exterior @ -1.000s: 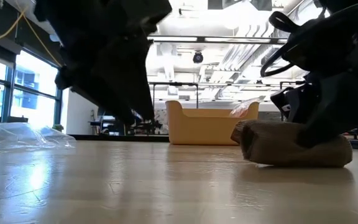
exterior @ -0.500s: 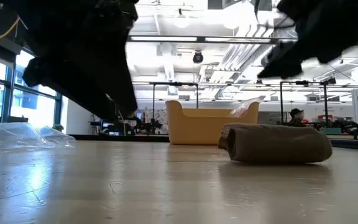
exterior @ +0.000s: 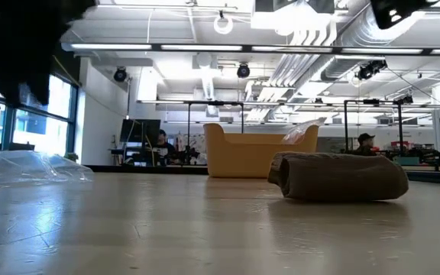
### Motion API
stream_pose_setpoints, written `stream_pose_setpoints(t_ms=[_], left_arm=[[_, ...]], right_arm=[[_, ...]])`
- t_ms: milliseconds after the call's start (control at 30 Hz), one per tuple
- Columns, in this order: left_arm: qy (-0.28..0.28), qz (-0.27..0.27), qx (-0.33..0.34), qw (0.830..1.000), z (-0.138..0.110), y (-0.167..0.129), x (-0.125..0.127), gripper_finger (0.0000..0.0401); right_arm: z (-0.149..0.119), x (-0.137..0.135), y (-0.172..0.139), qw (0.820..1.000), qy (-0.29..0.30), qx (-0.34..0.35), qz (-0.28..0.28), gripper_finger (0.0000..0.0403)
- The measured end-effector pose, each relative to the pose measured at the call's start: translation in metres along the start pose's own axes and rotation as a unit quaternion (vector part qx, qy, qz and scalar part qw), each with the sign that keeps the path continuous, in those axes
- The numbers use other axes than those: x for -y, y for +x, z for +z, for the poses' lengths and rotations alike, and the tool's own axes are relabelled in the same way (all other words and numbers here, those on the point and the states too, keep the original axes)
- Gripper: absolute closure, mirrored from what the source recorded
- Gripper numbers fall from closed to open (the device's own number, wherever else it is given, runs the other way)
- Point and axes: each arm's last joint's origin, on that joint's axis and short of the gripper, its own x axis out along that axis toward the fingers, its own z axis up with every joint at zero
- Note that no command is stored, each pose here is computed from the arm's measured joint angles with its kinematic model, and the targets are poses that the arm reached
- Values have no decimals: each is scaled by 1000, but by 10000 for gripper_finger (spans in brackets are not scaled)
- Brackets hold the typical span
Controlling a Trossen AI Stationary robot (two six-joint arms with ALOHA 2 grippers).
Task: Roll bandage
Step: Open the transparent zip bag
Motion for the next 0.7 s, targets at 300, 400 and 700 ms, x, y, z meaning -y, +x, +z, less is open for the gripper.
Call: stream_pose_setpoints(t_ms=[300,400,700], left_arm=[[15,122,-73,990,29,38,-21,258],[25,131,-109,985,35,67,-31,280],[7,-232,29,972,57,77,22,315]], right_arm=[[-10,-9,8,999,-22,-22,-38,174],[-11,-9,9,999,-22,-25,-39,174],[-11,-8,9,999,-18,-24,-45,174]])
